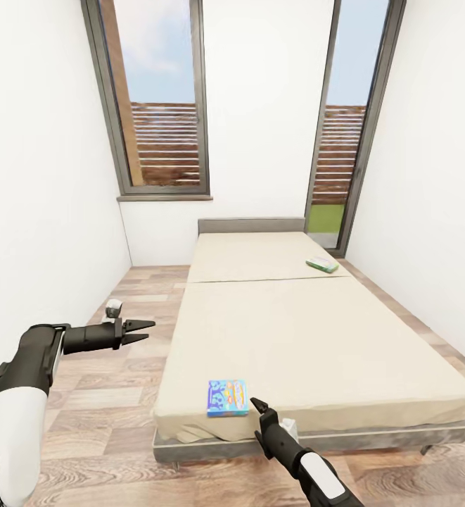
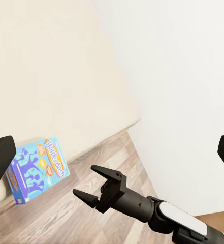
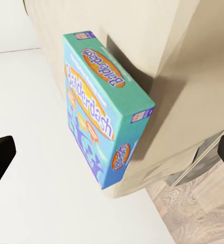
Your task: Put all the toys in the child's room - the three board games (two on the bed and one on the table), the two jigsaw puzzles on the table, and the tennis ball on the table - inside the toy box on the table in the child's room.
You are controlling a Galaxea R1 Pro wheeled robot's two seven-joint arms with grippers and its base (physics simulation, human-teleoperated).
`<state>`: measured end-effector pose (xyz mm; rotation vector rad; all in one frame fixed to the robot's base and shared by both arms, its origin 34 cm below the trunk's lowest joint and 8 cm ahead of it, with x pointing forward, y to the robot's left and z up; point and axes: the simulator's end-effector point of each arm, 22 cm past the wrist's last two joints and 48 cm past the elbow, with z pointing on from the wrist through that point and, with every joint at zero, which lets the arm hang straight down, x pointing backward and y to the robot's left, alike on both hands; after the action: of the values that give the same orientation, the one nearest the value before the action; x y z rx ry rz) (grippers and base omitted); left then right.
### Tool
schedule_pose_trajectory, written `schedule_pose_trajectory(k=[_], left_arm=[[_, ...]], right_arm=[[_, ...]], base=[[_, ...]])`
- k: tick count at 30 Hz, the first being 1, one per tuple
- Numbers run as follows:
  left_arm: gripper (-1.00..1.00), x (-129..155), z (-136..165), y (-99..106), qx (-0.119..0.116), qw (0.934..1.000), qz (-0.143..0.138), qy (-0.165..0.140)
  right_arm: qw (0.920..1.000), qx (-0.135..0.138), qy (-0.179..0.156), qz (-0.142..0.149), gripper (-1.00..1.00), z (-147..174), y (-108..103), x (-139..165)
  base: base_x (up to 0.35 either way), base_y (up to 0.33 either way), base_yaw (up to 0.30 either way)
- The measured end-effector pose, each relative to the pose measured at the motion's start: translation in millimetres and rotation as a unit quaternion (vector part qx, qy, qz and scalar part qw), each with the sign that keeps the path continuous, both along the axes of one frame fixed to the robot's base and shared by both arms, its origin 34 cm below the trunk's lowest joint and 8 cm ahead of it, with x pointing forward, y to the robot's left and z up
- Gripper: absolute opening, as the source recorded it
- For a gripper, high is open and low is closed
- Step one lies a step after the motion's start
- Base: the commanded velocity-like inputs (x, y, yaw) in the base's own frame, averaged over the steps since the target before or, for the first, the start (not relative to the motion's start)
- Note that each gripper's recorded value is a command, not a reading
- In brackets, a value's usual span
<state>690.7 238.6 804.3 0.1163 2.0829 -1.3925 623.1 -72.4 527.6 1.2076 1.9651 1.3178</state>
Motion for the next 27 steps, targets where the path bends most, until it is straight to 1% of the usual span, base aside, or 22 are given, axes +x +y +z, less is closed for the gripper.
schedule_pose_trajectory(k=[6, 13, 23, 27], left_arm=[[1.0, -0.2, -0.4, -0.3, 0.0, 1.0, 0.0, 0.0], [1.0, -0.2, -0.3, -0.6, 0.0, 1.0, -0.001, 0.0], [1.0, -0.1, -0.2, -1.6, -0.001, 1.0, -0.001, 0.0], [1.0, -1.6, -8.5, -1.8, -0.001, 1.0, -0.001, 0.0]], right_arm=[[1.0, 0.0, 0.0, 0.0, 1.0, -0.1, 0.1, -0.1], [1.0, 0.001, 0.001, 0.0, 1.0, -0.1, 0.2, -0.2], [1.0, 0.001, 0.0, 0.0, 1.0, 0.2, 0.2, 0.0], [1.0, 0.001, 0.0, 0.0, 1.0, -8.1, 0.2, -1.5]], base=[[0.006, 0.01, 0.0], [0.045, 0.113, 0.0], [0.007, 0.017, 0.0], [0.001, 0.002, 0.0]])
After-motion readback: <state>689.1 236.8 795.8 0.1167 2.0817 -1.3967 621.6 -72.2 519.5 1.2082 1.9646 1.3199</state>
